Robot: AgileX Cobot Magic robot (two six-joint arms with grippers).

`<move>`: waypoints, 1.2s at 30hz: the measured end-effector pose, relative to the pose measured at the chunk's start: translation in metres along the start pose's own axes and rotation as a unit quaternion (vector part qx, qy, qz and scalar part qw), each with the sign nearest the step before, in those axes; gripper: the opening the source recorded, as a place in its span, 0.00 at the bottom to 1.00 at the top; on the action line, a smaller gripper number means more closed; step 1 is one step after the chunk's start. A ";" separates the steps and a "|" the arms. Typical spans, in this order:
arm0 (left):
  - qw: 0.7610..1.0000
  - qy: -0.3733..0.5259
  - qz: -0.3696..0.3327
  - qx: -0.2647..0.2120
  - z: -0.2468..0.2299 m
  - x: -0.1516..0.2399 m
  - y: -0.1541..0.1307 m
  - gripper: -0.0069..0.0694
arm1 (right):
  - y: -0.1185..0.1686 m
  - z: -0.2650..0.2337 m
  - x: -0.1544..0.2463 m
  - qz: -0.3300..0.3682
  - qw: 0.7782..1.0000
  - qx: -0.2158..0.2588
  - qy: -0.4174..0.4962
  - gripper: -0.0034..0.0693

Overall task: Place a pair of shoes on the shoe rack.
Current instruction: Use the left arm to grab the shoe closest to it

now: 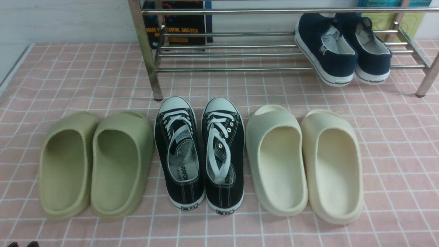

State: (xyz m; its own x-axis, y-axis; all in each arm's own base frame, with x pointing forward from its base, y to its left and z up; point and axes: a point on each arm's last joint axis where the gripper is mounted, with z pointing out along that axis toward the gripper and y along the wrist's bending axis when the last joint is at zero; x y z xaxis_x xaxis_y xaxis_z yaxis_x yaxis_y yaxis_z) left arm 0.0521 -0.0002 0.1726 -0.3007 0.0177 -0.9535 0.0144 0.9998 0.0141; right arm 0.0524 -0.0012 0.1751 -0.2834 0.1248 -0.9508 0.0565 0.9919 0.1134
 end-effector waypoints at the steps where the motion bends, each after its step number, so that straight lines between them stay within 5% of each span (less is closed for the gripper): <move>1: 1.000 0.000 0.000 0.000 0.000 0.000 0.000 0.40 | 0.000 0.000 0.000 0.000 1.000 0.000 0.000 0.29; 36: 1.000 0.000 0.002 -0.001 0.000 0.000 0.000 0.40 | 0.000 0.000 0.000 0.000 1.000 0.000 0.000 0.35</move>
State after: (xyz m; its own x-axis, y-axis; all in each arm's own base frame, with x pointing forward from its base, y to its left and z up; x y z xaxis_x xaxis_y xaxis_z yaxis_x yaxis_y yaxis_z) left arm 0.0521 0.0000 0.1726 -0.3007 0.0212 -0.9535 0.0141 0.9997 0.0178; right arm 0.0524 -0.0012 0.1751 -0.2834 0.1248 -0.9508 0.0565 0.9919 0.1134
